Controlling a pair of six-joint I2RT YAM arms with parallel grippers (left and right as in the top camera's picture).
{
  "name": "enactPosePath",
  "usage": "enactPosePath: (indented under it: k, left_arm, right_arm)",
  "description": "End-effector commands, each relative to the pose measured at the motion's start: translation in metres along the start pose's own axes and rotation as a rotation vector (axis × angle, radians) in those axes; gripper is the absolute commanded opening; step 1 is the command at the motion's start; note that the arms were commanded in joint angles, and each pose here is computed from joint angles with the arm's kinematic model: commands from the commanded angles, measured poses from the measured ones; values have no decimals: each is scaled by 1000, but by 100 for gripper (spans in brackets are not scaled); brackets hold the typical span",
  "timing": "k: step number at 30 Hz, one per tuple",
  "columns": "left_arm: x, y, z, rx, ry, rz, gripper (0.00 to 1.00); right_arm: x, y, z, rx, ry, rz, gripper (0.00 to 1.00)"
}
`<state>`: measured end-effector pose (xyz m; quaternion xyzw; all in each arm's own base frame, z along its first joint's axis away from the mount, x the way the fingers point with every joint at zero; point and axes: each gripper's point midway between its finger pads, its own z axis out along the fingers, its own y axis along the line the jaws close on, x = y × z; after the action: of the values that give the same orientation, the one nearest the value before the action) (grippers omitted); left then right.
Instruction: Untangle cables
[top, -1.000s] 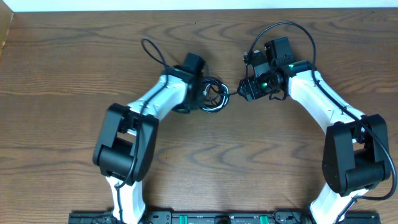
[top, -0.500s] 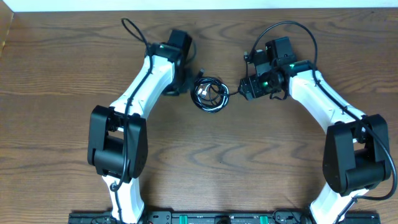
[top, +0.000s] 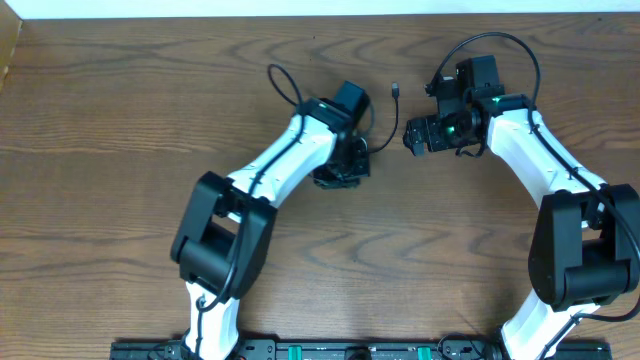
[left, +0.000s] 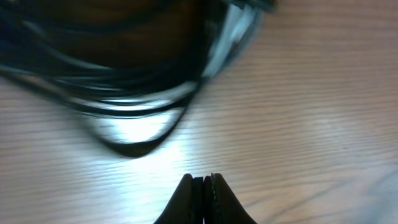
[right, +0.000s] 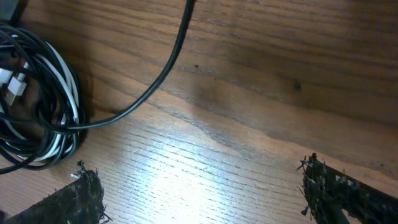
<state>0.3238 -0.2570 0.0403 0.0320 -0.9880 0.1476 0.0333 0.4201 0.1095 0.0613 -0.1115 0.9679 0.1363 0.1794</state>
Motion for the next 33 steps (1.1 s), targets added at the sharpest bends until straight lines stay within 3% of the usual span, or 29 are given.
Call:
enactPosePath:
  k: [1,10,19,26,33]
  left_arm:
    - [6,-8,23,16,40,-25,7]
    - [-40,25,55,-85,-88,-62,7]
    - [-70,89,36,-189,-118,-51,7]
    - [-63,128,17,-238,-39,-127,7]
    - [-68,111,-38,-208,-100,-123,8]
  right_arm:
    - [4,-2,5,0,17,19,99]
    - [4,-2,5,1,17,19,99]
    - [2,17,5,-92,7,10,99]
    - [-3,41,5,-187,-12,-19,99]
    - [-4,40,6,-174,-14,-23,99]
